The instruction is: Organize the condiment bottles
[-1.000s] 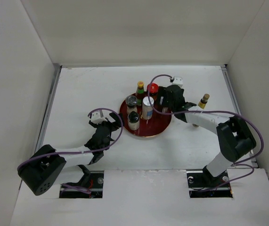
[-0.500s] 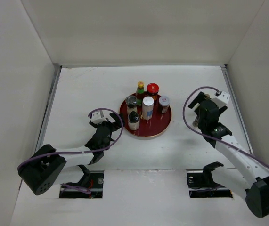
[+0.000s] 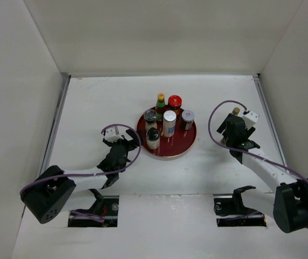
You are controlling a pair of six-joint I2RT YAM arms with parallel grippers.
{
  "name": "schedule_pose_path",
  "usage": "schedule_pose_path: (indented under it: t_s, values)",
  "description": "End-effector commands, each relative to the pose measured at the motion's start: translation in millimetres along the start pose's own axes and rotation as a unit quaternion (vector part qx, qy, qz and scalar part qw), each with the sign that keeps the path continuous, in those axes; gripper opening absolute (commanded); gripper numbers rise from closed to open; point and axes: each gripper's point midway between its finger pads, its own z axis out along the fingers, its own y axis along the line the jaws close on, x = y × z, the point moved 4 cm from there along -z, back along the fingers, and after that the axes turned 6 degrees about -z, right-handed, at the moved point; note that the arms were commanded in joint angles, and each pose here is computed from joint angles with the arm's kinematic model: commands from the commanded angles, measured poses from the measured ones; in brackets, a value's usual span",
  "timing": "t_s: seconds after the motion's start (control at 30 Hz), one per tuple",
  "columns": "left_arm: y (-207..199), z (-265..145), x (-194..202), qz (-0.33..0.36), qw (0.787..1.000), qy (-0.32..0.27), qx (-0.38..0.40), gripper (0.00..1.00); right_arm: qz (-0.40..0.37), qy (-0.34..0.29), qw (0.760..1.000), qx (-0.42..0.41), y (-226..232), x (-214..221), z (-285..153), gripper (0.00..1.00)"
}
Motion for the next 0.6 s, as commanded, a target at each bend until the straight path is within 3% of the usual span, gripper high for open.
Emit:
schedule_pose_path:
  t_s: [0.0,0.3,0.43,0.57]
  values:
    - [-22,4,-13,-0.031,0.999,-0.019,0.028,1.00,0.032,-0.008,0.999,-0.031,14,-9,10,0.81]
    - [-18,6,-14,-0.030,0.999,-0.022,0.022,1.00,0.016,-0.017,0.999,-0.037,22,-21,7,0.42]
    - [-21,5,-15,-0.032,0.999,-0.022,0.027,1.00,0.002,-0.043,0.997,-0.056,33,-36,-18,0.40]
    - [-18,6,-15,-0.030,0.999,-0.023,0.021,1.00,-0.022,-0.043,0.990,-0.133,76,-37,-48,0.42]
